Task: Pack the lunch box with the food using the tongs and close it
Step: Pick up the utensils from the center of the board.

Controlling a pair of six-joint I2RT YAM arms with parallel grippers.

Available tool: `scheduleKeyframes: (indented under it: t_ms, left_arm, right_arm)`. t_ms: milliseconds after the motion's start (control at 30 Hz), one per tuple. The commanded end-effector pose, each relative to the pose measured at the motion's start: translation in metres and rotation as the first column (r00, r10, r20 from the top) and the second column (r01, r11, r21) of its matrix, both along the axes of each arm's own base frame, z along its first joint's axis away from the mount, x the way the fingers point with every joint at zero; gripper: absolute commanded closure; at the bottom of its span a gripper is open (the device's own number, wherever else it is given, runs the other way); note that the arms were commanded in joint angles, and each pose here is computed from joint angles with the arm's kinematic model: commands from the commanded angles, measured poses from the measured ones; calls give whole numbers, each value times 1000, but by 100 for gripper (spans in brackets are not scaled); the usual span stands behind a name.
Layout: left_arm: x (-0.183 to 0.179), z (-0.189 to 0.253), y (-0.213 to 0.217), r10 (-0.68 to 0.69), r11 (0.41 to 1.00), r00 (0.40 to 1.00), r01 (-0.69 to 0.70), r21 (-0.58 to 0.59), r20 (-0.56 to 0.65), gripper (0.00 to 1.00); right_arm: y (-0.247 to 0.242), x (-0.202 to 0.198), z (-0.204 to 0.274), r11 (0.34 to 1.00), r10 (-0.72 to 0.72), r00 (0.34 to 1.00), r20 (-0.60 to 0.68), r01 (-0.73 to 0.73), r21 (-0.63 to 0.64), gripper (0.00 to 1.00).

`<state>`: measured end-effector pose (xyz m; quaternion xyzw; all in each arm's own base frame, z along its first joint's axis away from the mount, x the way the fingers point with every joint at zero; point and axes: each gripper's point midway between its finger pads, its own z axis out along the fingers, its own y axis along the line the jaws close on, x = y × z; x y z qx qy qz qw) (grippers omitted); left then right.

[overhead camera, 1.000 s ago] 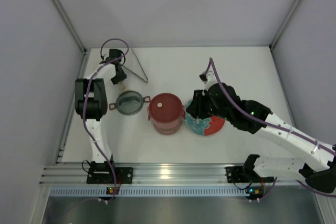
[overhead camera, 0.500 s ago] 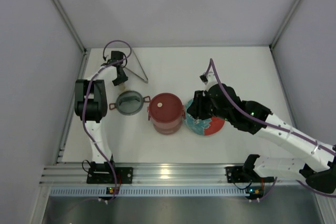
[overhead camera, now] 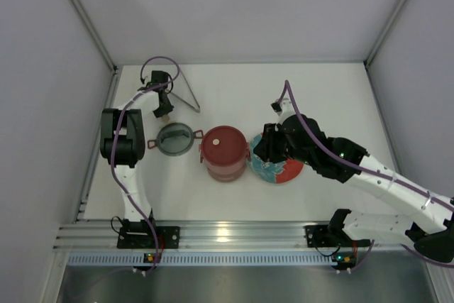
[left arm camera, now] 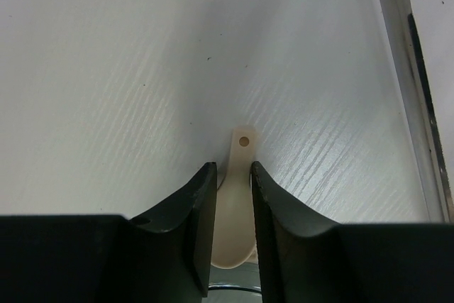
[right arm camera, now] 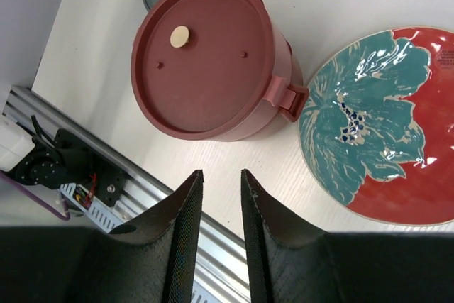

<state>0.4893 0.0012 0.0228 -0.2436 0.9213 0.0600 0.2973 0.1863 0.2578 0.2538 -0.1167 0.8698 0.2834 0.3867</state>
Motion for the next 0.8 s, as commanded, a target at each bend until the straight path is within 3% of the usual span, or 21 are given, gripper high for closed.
scheduleKeyframes:
  t_ms: [0,333,767]
  left_arm:
    - [-52,-48,-8,-18,1000,975,13,-25,-220,71]
    - [-43,-45,-13,-26,998,979,15,-54,-202,99]
    - [-19,-4,-17,-23,997,995,16,-72,-99,100]
  right_arm:
    - [-4,-2,4,1000,-9,1000,13,8,15,73]
    - [-3,-1,2,1000,-10,1000,11,10,6,74]
    - [-1,3,0,1000,-15,1000,14,15,-10,74]
